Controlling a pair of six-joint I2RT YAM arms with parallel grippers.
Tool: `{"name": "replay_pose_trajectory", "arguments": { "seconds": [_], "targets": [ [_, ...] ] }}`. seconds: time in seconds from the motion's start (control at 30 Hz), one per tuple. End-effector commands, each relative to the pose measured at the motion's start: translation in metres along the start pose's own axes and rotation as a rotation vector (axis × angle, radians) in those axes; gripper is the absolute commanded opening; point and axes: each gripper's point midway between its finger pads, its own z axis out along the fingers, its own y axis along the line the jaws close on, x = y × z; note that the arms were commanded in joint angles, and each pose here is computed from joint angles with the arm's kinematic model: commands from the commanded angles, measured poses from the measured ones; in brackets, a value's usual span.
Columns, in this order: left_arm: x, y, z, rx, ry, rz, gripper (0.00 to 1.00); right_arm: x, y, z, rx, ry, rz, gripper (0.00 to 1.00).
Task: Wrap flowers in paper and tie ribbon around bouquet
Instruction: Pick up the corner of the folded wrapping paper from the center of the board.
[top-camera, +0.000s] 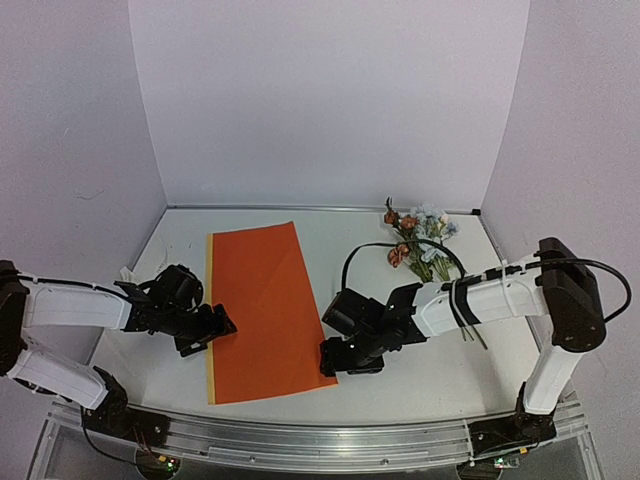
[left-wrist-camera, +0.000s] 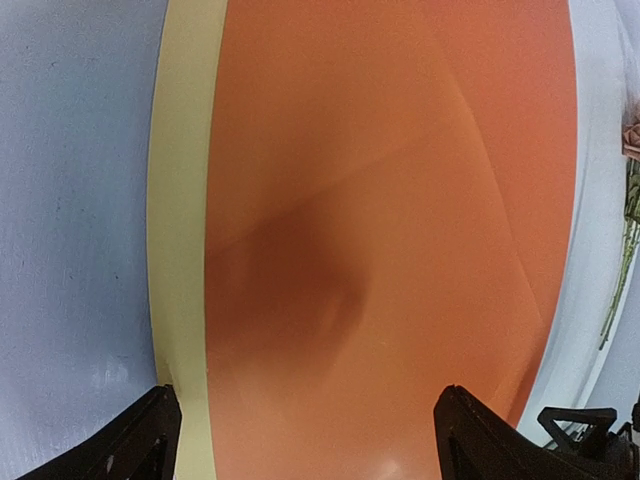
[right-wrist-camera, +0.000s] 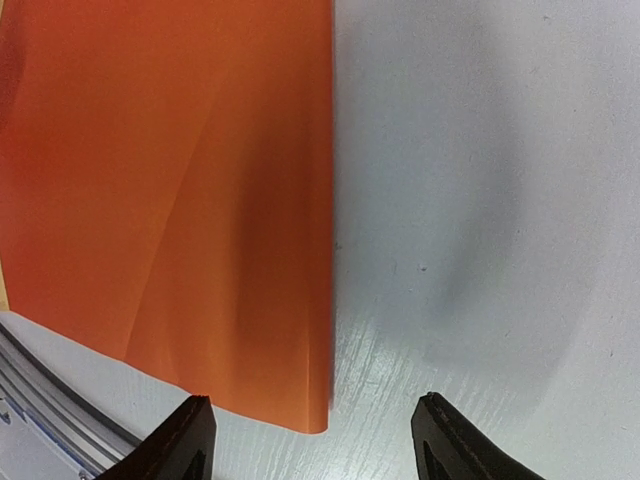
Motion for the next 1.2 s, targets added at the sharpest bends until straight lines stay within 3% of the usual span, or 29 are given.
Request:
{"name": "replay_pose_trajectory", "arguments": {
  "seconds": [0.0,0.9,1.17],
  "targets": [
    [-0.001,-0.007,0.008,0.029,0.01,0.002,0.9,-0.011,0.006,0.0,0.005,-0.027,-0.014,0.7],
    [-0.004,-0.031,0.019,0.083,0.055,0.019,0.76,-0.015,0.027,0.016,-0.072,0.06,-0.038,0.44],
    [-0.005,-0.019,0.021,0.049,0.055,0.004,0.74,-0.035,-0.004,-0.009,0.026,-0.051,-0.037,0.6]
  ]
}}
